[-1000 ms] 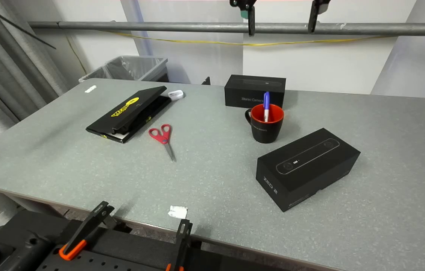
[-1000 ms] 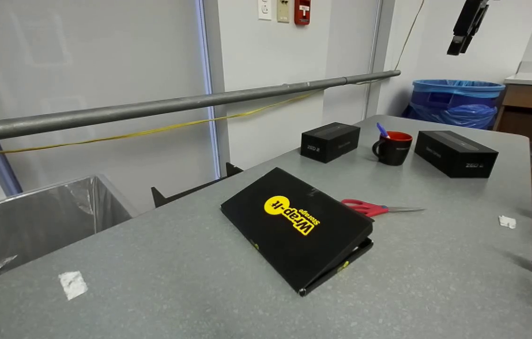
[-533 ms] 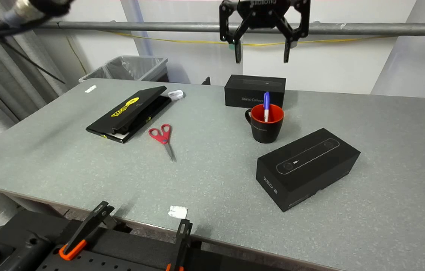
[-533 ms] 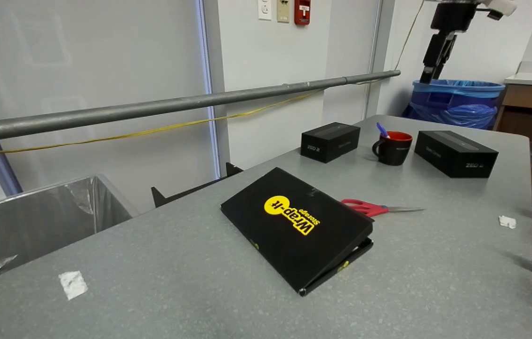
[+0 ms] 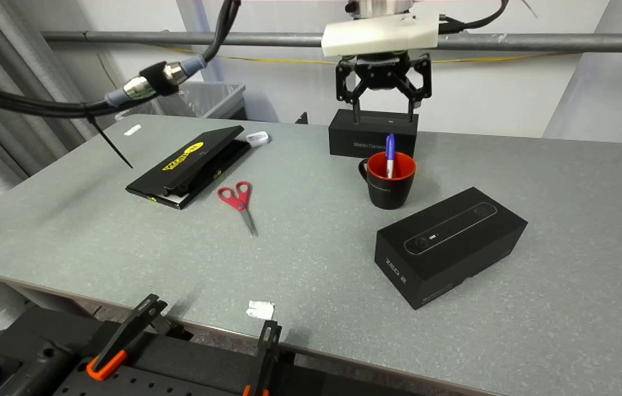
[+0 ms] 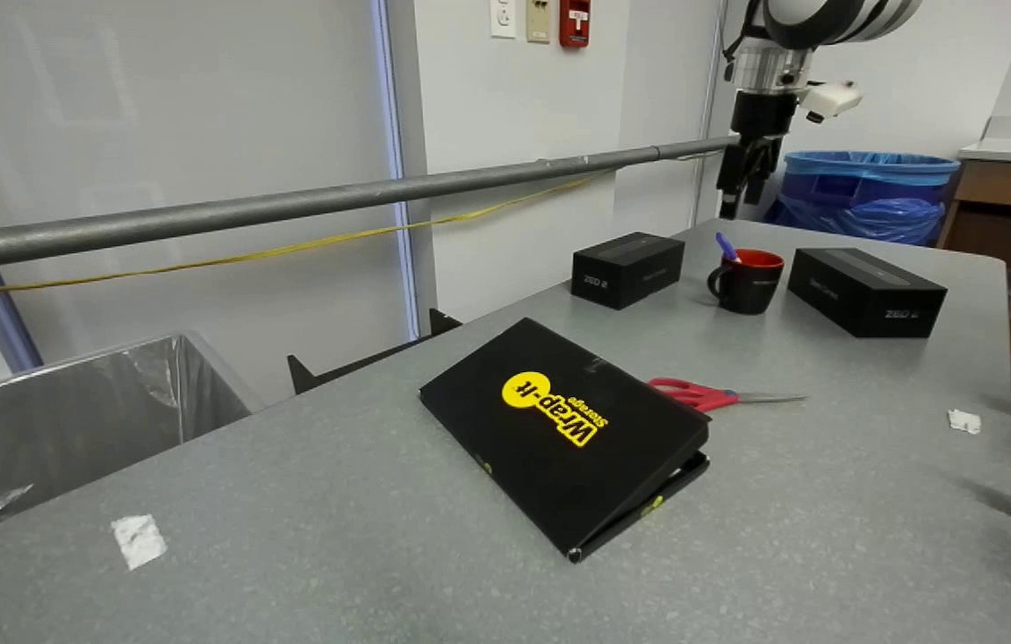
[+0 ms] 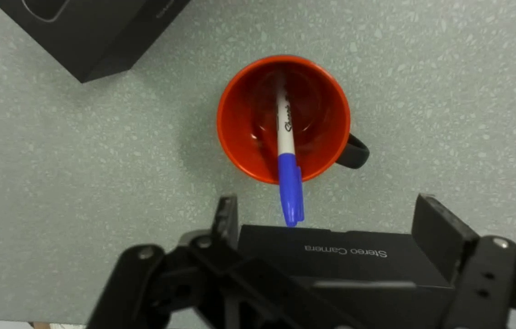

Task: Remove the marker out of the cup and put it on the table

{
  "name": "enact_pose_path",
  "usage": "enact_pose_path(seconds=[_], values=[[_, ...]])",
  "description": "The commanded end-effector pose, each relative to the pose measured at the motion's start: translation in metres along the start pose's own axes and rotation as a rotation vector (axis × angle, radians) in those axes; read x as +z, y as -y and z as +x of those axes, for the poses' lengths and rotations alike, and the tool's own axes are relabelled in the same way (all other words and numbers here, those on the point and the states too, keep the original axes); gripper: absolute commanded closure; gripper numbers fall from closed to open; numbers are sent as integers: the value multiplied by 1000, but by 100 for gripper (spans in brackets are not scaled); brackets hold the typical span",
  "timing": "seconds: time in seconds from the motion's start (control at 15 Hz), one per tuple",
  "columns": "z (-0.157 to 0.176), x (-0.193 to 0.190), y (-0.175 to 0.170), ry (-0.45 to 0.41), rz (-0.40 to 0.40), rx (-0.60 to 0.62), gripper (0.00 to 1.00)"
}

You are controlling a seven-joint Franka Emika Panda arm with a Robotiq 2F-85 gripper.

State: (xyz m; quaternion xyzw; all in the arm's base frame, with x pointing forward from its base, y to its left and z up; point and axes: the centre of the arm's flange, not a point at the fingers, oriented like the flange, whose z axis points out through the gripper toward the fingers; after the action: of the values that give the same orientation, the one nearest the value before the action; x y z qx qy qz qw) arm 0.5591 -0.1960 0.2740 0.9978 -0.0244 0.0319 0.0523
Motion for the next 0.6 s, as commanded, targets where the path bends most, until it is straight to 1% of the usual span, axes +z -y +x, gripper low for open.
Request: enact_pose_path(seconds=[0.0,0.2,0.27,0.53], values=[[4,5,0,4,-2,0,0],[3,6,1,7,-1,-1,0],[6,10,1,7,-12,9,0],[10,27,-4,22,-17,16,0]])
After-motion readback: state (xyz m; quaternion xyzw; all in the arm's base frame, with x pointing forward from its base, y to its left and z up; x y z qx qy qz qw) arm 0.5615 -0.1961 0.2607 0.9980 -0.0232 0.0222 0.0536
